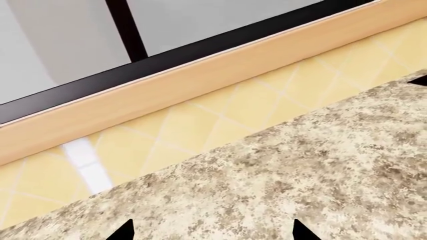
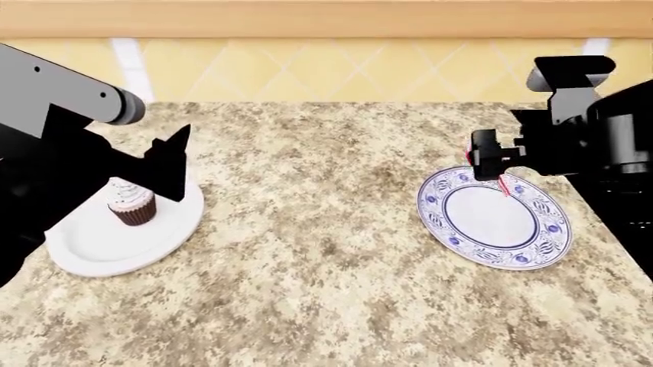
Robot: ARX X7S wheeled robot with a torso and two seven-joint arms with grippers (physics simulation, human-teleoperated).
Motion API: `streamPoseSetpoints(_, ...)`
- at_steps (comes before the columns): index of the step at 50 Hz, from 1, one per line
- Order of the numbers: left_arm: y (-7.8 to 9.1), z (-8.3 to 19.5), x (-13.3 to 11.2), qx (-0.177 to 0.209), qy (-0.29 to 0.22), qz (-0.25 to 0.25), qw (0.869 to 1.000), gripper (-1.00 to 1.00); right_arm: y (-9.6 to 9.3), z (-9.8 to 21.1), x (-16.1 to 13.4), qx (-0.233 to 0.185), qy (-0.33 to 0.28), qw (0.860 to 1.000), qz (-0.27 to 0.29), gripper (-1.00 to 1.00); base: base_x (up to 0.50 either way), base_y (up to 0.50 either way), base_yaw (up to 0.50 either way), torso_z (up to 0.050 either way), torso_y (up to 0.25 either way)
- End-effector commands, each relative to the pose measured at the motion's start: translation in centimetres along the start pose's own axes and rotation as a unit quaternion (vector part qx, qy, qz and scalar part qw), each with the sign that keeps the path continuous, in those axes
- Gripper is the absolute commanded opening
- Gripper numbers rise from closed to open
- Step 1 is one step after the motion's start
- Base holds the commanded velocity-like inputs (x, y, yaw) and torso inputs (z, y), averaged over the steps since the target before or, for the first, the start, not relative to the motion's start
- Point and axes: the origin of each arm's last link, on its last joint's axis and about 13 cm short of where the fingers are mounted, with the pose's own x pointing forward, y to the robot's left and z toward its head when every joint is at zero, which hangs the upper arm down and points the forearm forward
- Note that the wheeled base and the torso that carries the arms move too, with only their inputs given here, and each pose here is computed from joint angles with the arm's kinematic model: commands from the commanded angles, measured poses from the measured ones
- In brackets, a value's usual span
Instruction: Move the dessert items from the plate to the tray.
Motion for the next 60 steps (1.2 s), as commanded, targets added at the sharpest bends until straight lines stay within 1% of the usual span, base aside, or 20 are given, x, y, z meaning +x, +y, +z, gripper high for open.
streamPoseSetpoints(1,0.0,-0.1,-0.3,0.002,0.002,-0.004,1.000,1.00,0.5,1.8,-2.5,-0.015,-0.047,0.999,0.004,-1.00,0.00,0.00,0.00,0.049,0.090)
streamPoseSetpoints(3,0.0,-0.1,-0.3,0.003,0.003,-0.004,1.000,1.00,0.6,2.1,-2.9,-0.016,-0.057,0.998,0.005,-1.00,0.00,0.00,0.00,0.050,0.091)
streamPoseSetpoints(5,0.0,-0.1,-0.2,0.002,0.003,-0.006,1.000,1.00,0.8,2.5,-3.3,-0.021,-0.094,0.995,0.017,-1.00,0.00,0.00,0.00,0.050,0.083)
streamPoseSetpoints(7,-0.1,-0.1,-0.2,-0.001,0.004,-0.006,1.000,1.00,1.4,2.8,-3.7,-0.024,-0.157,0.987,0.024,-1.00,0.00,0.00,0.00,0.050,0.074)
streamPoseSetpoints(10,0.0,0.0,-0.1,-0.011,0.004,0.001,1.000,1.00,2.6,2.9,-4.1,-0.053,-0.256,0.965,0.004,-1.00,0.00,0.00,0.00,0.050,0.074)
streamPoseSetpoints(12,0.0,0.0,-0.2,-0.018,0.003,0.008,1.000,1.00,3.3,2.9,-4.2,-0.070,-0.309,0.948,-0.005,-1.00,0.00,0.00,0.00,0.050,0.074)
streamPoseSetpoints(14,0.0,-0.3,-0.3,-0.024,0.004,0.015,1.000,1.00,3.8,2.9,-4.1,-0.086,-0.346,0.934,-0.013,-1.00,0.00,0.00,0.00,0.050,0.074)
streamPoseSetpoints(16,0.0,-0.6,-0.4,-0.033,0.002,0.029,0.999,1.00,4.2,2.8,-3.9,-0.098,-0.369,0.924,-0.016,-1.00,0.00,0.00,0.00,0.050,0.075)
streamPoseSetpoints(23,0.9,-2.8,-1.6,-0.075,-0.011,0.110,0.991,1.00,5.0,3.2,-3.3,-0.101,-0.407,0.908,0.005,-1.00,0.00,0.00,0.00,0.005,0.000)
streamPoseSetpoints(25,1.0,-3.9,-2.0,-0.070,-0.006,0.131,0.989,1.00,5.2,3.3,-3.4,-0.101,-0.415,0.904,0.013,-1.00,0.00,0.00,0.00,0.000,0.000)
streamPoseSetpoints(28,1.3,-5.2,-2.5,-0.069,0.002,0.153,0.986,1.00,5.2,3.3,-3.5,-0.099,-0.418,0.903,0.019,-1.00,0.00,0.00,0.00,0.000,0.000)
streamPoseSetpoints(32,1.4,-5.7,-2.9,-0.068,0.004,0.164,0.984,1.00,5.3,3.2,-3.4,-0.097,-0.418,0.903,0.021,-1.00,0.00,0.00,0.00,0.000,0.000)
streamPoseSetpoints(42,1.2,-6.1,-2.8,-0.065,0.012,0.159,0.985,1.00,5.8,3.1,-2.7,-0.107,-0.411,0.905,0.031,-1.00,0.00,0.00,0.00,0.000,0.000)
streamPoseSetpoints(50,1.2,-5.9,-1.7,-0.059,0.019,0.143,0.988,1.00,6.1,2.8,-2.0,-0.113,-0.399,0.909,0.034,-1.00,0.00,0.00,0.00,0.000,0.000)
streamPoseSetpoints(60,1.1,-5.9,-0.7,-0.054,0.021,0.125,0.990,1.00,6.2,2.7,-1.8,-0.116,-0.396,0.910,0.034,-1.00,0.00,0.00,0.00,0.000,0.000)
